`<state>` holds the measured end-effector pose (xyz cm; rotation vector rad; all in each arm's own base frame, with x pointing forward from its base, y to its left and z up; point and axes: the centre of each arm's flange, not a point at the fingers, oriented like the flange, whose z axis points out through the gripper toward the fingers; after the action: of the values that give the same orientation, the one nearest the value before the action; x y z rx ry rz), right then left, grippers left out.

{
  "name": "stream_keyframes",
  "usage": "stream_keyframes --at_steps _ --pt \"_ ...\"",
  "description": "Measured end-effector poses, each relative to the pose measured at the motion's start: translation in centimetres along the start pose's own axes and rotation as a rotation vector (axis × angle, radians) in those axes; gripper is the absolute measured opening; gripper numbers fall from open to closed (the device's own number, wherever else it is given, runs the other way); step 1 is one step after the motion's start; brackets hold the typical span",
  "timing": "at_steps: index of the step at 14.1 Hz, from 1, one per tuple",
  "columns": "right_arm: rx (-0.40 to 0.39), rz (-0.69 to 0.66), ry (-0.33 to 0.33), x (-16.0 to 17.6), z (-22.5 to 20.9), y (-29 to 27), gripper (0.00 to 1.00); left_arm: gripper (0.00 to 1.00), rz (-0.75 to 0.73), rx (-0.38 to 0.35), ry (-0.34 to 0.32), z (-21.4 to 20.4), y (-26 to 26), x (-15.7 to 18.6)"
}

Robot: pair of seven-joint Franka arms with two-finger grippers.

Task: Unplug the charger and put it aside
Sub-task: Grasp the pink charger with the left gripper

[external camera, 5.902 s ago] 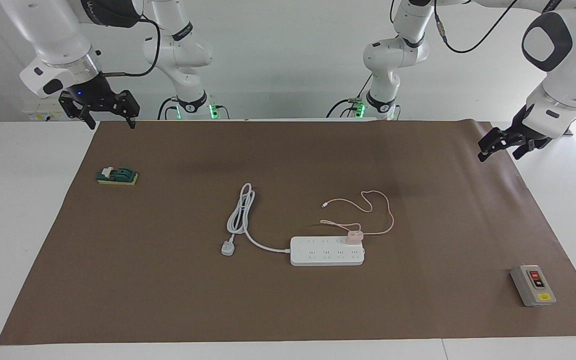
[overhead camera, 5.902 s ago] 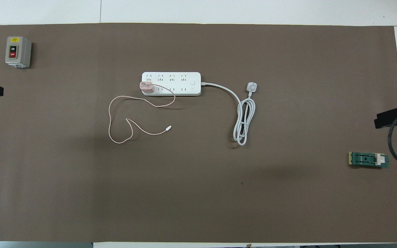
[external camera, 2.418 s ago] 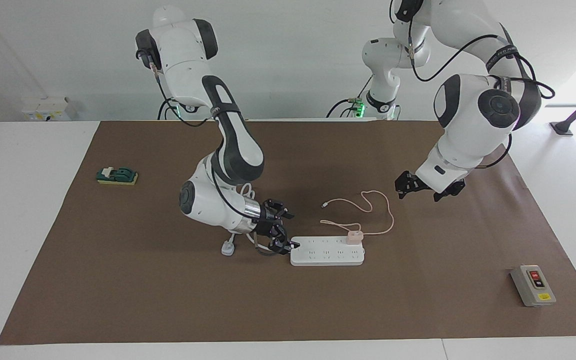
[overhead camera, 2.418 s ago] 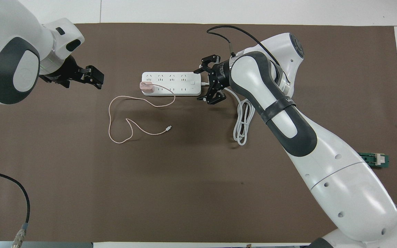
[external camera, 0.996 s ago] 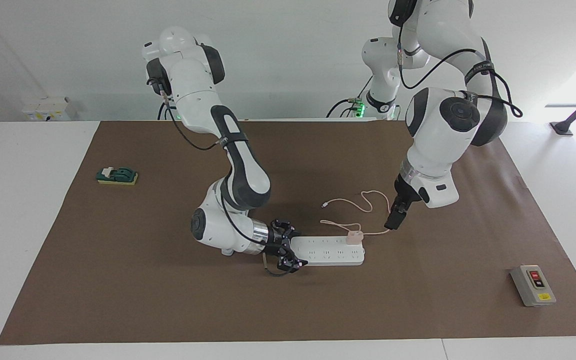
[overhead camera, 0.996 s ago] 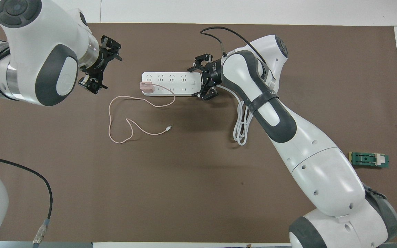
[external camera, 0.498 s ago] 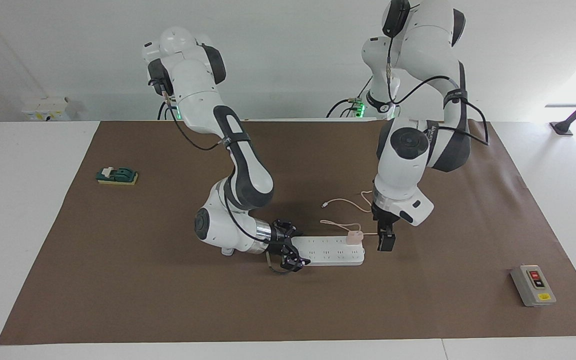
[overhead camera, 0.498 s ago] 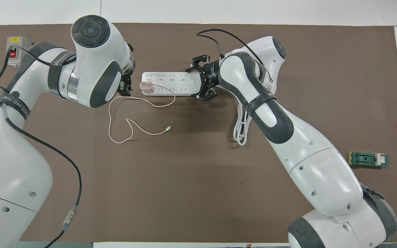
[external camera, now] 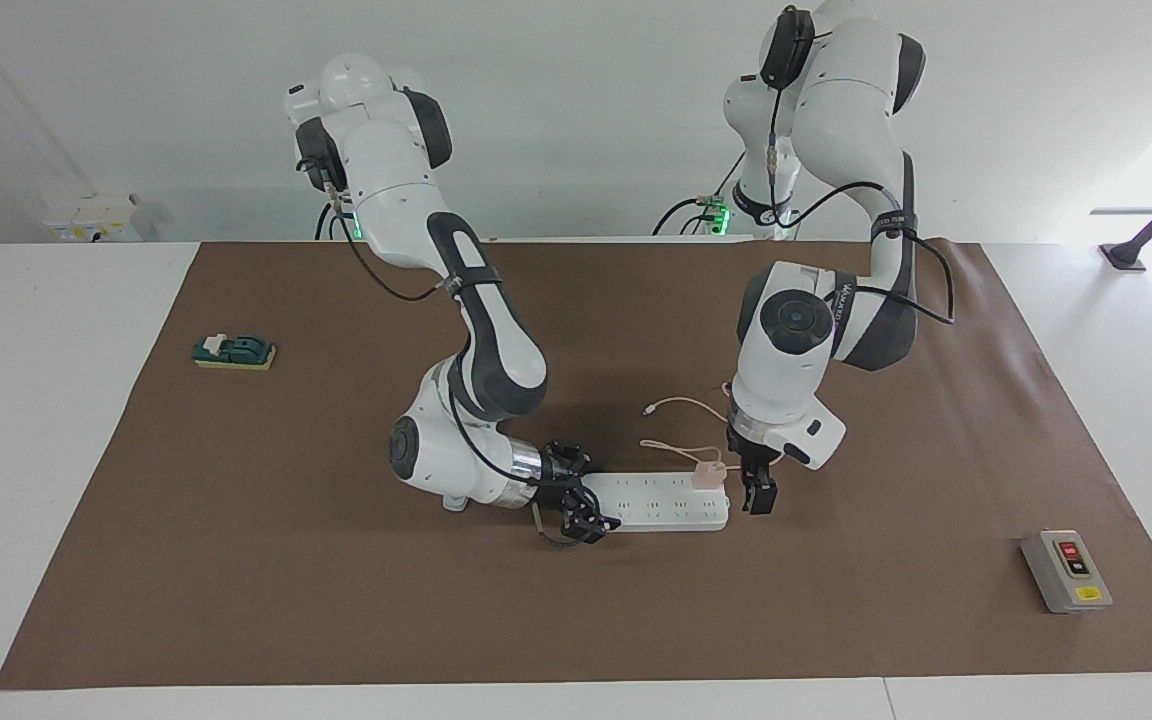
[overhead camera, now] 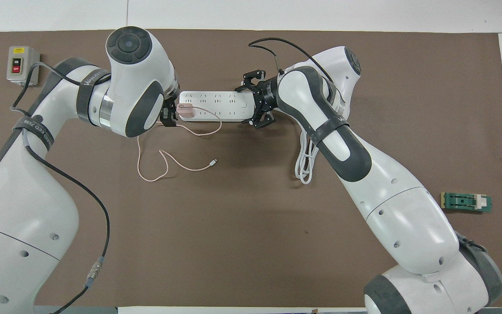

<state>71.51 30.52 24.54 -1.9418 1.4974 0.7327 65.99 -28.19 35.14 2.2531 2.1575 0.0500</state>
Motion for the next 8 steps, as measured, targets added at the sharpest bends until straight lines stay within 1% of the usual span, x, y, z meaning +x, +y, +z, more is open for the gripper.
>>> stream_keyframes --at_steps 1,3,5,6,7,8 --pt "0.000 -0.001 0.000 0.02 -0.07 -0.01 0.97 1.00 0.000 0.003 -0.005 0.15 -0.07 -0.22" --pt "0.000 -0.001 0.000 0.02 -0.09 0.00 0.96 1.00 -0.001 0.006 -0.006 0.34 -0.08 -0.27" --pt "0.000 -0.001 0.000 0.01 -0.13 -0.01 0.96 0.96 -0.003 0.009 -0.008 0.46 -0.09 -0.29" --pt "0.001 -0.001 0.000 0.01 -0.16 -0.01 0.95 0.89 -0.006 0.011 -0.013 0.49 -0.10 -0.32" --pt "0.001 0.000 0.000 0.02 -0.16 -0.01 0.95 0.89 -0.009 0.015 -0.019 0.51 -0.12 -0.36" --pt "0.001 0.000 0.000 0.02 -0.17 -0.01 0.95 0.81 -0.011 0.017 -0.023 0.52 -0.14 -0.41"
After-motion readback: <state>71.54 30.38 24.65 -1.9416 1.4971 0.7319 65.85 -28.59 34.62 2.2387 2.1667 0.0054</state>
